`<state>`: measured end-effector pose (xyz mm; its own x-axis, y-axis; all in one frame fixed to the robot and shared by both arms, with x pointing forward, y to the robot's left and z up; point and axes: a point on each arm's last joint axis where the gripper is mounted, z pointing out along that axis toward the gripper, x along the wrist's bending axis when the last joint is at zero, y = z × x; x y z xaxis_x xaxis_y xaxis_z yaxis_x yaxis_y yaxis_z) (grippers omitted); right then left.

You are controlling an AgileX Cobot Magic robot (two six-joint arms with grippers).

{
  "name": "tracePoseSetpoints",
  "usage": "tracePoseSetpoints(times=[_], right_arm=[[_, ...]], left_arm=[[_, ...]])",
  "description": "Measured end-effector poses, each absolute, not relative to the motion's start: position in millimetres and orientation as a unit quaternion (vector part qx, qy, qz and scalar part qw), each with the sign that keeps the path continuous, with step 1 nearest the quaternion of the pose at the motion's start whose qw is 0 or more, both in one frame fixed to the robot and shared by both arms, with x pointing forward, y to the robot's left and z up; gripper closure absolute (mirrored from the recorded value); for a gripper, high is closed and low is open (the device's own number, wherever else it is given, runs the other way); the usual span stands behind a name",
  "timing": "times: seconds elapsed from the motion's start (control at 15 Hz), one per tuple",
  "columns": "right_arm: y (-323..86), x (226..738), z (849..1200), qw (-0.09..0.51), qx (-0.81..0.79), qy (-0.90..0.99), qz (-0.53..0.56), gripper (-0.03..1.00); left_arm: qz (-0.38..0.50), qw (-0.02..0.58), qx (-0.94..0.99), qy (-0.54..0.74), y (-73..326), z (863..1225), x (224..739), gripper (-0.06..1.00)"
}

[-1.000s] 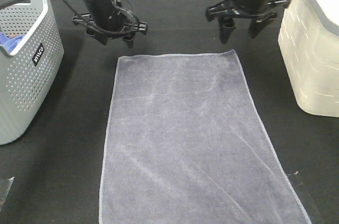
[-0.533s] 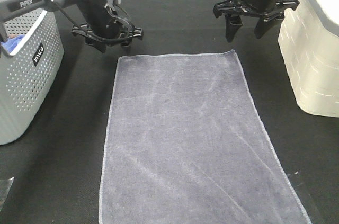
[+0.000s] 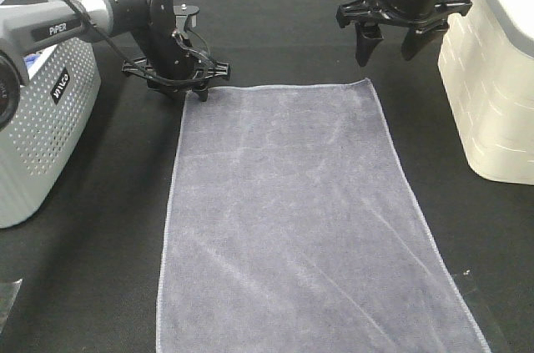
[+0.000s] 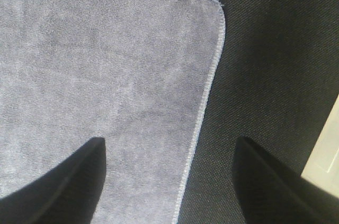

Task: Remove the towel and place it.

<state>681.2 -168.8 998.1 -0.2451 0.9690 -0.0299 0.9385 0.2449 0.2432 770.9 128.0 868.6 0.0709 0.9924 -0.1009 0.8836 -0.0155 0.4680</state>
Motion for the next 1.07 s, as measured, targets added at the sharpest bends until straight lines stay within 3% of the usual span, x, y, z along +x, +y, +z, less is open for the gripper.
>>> tracePoseSetpoints(times=[0.2, 0.33, 0.4, 0.8, 1.07], right_arm=[[-168.8, 681.2, 998.1, 0.087, 0.608, 0.784, 0.088, 0.32], [-168.8, 681.2, 998.1, 0.087, 0.608, 0.784, 0.088, 0.32], [-168.8, 681.2, 998.1, 0.087, 0.608, 0.784, 0.088, 0.32], [-165.2, 690.5, 999.2, 0.114, 0.604, 0.778, 0.133, 0.32], [-160.6, 707.7, 967.1, 0.127, 0.601, 0.773, 0.159, 0.32]], left_arm=[[0.131, 0.22, 0.698, 0.669, 127.1, 868.9, 772.2, 0.63], [0.133, 0.219, 0.705, 0.662, 127.0, 869.0, 772.3, 0.88], [0.135, 0.22, 0.707, 0.659, 126.9, 869.1, 772.5, 0.94], [0.143, 0.226, 0.714, 0.647, 126.8, 877.7, 773.2, 0.94], [0.146, 0.225, 0.715, 0.645, 127.1, 878.8, 773.7, 0.94]])
